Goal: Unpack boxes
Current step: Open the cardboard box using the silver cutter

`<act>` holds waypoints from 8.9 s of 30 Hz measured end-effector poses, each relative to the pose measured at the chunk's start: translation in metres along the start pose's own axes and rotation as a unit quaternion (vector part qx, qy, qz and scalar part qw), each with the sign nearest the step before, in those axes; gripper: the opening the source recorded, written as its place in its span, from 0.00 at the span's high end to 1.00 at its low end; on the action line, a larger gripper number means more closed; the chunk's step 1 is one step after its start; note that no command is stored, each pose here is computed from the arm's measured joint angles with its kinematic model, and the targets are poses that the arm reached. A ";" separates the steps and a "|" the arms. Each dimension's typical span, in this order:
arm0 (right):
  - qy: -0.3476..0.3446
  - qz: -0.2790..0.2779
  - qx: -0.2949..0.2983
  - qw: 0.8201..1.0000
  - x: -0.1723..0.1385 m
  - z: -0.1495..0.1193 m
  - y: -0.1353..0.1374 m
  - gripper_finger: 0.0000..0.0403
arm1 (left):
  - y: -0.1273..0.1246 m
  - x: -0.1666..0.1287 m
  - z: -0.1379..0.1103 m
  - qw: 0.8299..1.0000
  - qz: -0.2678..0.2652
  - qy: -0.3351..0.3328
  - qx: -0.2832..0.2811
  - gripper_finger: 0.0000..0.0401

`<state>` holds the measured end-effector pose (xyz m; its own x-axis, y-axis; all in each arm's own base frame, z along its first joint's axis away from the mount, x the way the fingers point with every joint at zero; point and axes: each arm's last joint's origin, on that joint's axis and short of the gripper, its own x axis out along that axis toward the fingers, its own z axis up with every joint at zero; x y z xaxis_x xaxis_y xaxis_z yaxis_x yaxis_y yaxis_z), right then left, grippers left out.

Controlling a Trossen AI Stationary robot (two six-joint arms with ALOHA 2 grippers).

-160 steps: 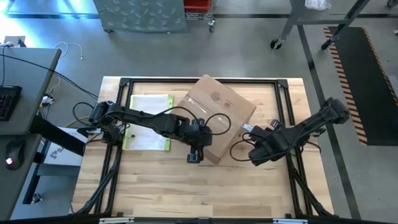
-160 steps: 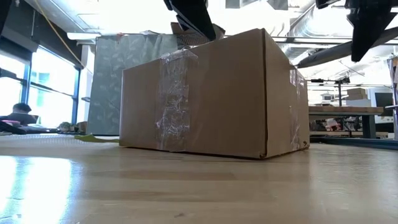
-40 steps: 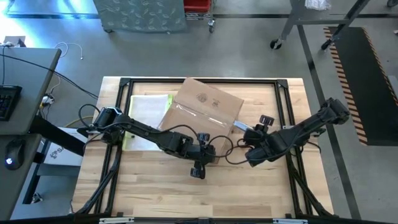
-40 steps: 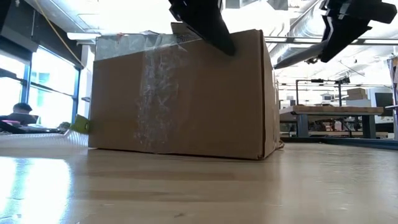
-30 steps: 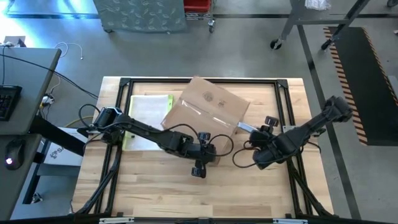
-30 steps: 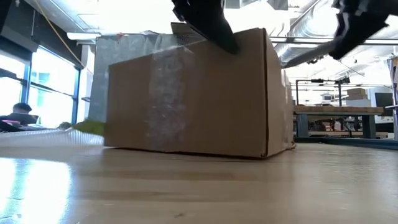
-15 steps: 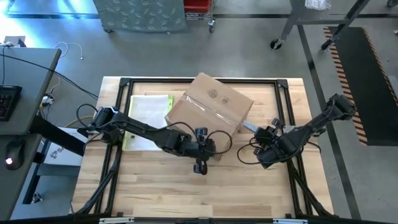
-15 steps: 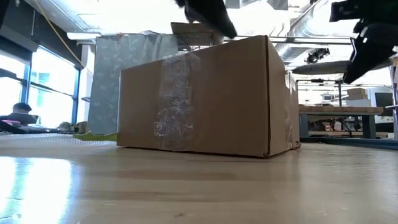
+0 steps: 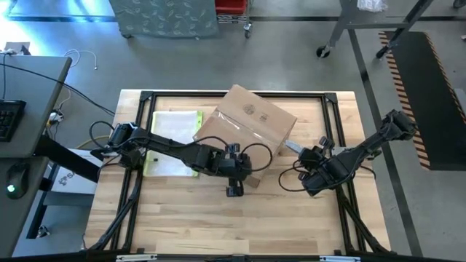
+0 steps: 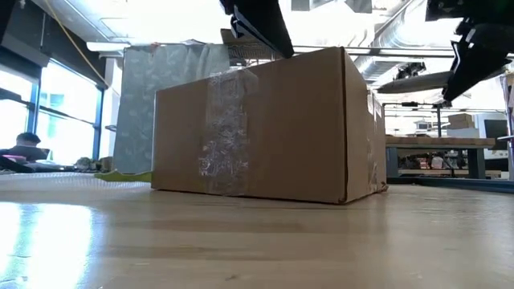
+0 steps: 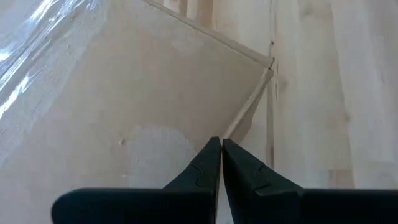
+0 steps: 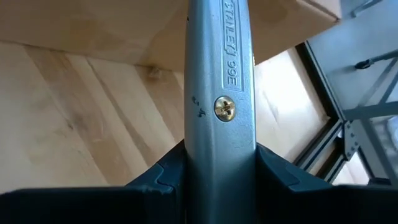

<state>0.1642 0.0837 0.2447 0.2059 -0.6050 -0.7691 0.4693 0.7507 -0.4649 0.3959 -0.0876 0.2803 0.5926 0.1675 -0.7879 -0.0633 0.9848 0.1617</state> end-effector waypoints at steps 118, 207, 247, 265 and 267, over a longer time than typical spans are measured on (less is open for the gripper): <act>-0.435 -0.059 0.149 0.886 -0.044 0.062 0.100 0.76 | -0.023 -0.033 0.024 0.877 0.090 -0.436 -0.179 0.40; -0.325 0.367 -0.174 0.854 -0.031 0.058 0.136 0.37 | -0.005 -0.099 0.010 0.900 0.163 -0.384 -0.126 0.89; -0.400 0.177 -0.310 0.844 -0.023 0.071 0.127 0.37 | -0.011 -0.095 0.007 0.914 0.094 -0.374 -0.125 0.88; -0.333 0.504 -0.160 0.781 -0.033 0.081 0.133 0.37 | -0.011 -0.093 0.005 0.917 0.086 -0.367 -0.134 0.88; -0.311 0.519 -0.158 0.780 -0.034 0.077 0.135 0.37 | -0.011 -0.093 0.005 0.917 0.086 -0.367 -0.135 0.88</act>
<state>0.2864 0.1848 0.2415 0.7574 0.4349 -0.4871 -0.4427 0.8903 0.1065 0.3457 -0.1147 0.3554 0.9297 0.3419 -0.1372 -0.3432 0.9392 0.0153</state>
